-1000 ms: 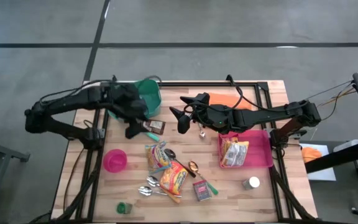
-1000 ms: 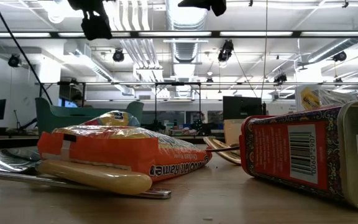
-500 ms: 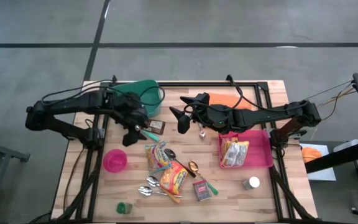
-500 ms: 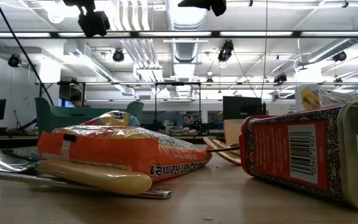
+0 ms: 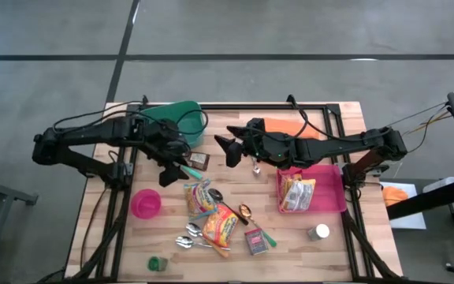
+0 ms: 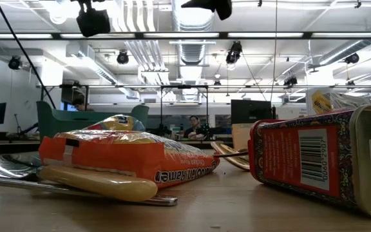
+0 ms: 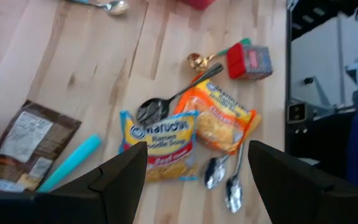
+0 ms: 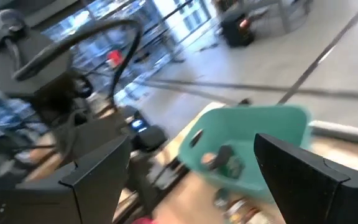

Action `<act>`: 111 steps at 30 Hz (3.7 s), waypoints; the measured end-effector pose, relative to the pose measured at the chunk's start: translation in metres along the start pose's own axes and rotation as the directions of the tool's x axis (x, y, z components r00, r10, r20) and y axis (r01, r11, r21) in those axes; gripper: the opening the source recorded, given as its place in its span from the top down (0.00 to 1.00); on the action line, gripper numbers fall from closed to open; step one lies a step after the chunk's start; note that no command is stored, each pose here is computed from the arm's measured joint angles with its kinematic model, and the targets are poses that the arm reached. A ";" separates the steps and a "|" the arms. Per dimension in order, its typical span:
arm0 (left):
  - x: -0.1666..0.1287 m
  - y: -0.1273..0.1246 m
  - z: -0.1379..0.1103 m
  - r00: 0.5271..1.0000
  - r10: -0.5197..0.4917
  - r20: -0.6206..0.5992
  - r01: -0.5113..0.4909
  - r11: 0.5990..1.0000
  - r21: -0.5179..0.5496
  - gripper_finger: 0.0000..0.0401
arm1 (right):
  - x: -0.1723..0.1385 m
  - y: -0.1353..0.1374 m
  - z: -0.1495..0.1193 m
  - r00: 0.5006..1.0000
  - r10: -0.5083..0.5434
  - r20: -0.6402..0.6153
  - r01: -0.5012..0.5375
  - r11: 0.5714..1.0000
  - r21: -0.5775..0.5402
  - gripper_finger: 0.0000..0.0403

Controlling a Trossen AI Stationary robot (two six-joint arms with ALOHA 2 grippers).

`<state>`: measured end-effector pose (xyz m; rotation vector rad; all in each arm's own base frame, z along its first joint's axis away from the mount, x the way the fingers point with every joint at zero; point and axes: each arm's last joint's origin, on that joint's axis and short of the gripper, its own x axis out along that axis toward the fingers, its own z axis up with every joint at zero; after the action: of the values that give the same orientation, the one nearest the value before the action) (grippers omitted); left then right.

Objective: Pick & Place Food Item
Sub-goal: Put the blue noodle pack into the pink bin

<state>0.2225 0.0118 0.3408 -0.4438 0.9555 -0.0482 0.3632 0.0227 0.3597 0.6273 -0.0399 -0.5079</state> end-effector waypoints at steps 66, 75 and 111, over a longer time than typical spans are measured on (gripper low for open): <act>0.196 0.034 -0.012 0.823 0.418 -0.385 -0.481 0.873 -0.079 0.31 | -0.112 -0.012 0.017 0.915 -0.133 -0.381 0.045 0.972 -0.232 0.17; 0.205 0.038 -0.025 0.858 0.312 -0.409 -0.390 0.913 -0.122 0.48 | -0.112 -0.012 0.017 0.915 -0.133 -0.380 0.034 0.966 -0.256 0.17; 0.107 0.005 0.011 0.988 0.138 -0.069 -0.150 0.962 -0.228 1.00 | -0.104 -0.010 0.006 0.906 -0.149 -0.396 0.048 0.966 -0.255 0.17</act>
<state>0.2932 -0.0050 0.2615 -0.5900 1.0479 0.1872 0.2669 0.0608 0.3709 0.4886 0.4531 -0.4608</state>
